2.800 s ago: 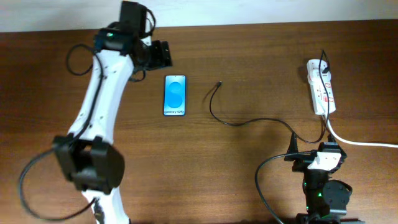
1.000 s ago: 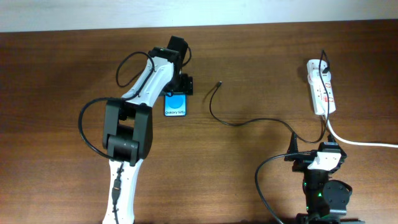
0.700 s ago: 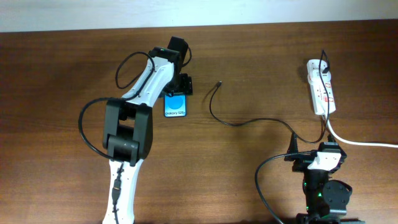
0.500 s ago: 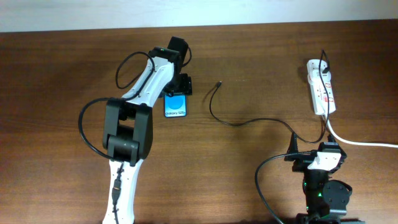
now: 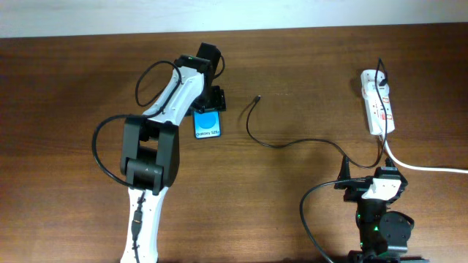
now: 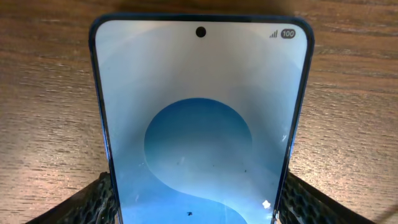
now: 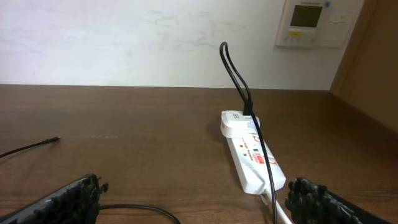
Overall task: Plug charger to phone and switch on socket
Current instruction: 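Close the left gripper on the phone's top edge, then lift the phone upright with the left gripper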
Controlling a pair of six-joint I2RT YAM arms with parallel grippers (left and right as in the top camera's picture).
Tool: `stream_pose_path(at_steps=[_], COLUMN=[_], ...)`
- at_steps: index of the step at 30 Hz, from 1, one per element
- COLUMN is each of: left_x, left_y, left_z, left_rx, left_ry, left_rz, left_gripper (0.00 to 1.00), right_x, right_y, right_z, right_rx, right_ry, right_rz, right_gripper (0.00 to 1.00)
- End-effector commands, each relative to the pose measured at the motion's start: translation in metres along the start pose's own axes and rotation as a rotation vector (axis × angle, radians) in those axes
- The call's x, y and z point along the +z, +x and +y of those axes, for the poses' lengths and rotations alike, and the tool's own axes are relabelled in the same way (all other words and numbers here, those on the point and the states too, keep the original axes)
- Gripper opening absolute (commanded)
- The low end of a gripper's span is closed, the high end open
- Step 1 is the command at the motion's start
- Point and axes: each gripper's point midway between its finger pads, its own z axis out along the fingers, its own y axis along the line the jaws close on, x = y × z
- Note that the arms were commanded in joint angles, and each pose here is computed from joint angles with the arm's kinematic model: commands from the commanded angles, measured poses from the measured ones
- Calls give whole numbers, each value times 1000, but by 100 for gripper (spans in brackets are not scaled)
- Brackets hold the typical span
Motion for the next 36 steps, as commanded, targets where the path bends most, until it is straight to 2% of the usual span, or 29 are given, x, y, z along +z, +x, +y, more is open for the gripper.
stream_pose_path(at_steps=[1,11,13,19,23,27,32,36], left_x=[4,4,4,4,2,1,-3,-27], left_y=[5,6,6,6,3,3,4,-8], left_z=[-7,-9,-9,-9,-3,5,5,5], left_rx=[-32,-33,-33,-32,-44,-62,-61,-16], left_ry=[33,45,45,45,51,51,46,38], left_rz=[31,37,36,37,41,53,60,28], left_gripper=[73,73,64,61,52,52,57,52], right_x=[0,0,0,0,0,0,0,0], right_y=[3,2,3,3,3,3,3,3], right_z=[0,0,0,0,0,0,0,0], right_rx=[1,1,1,1,1,1,1,1], right_ry=[5,5,5,5,5,5,5,5], right_rz=[5,4,5,5,5,5,5,5], right_gripper=[98,98,98,98,98,98,98,98])
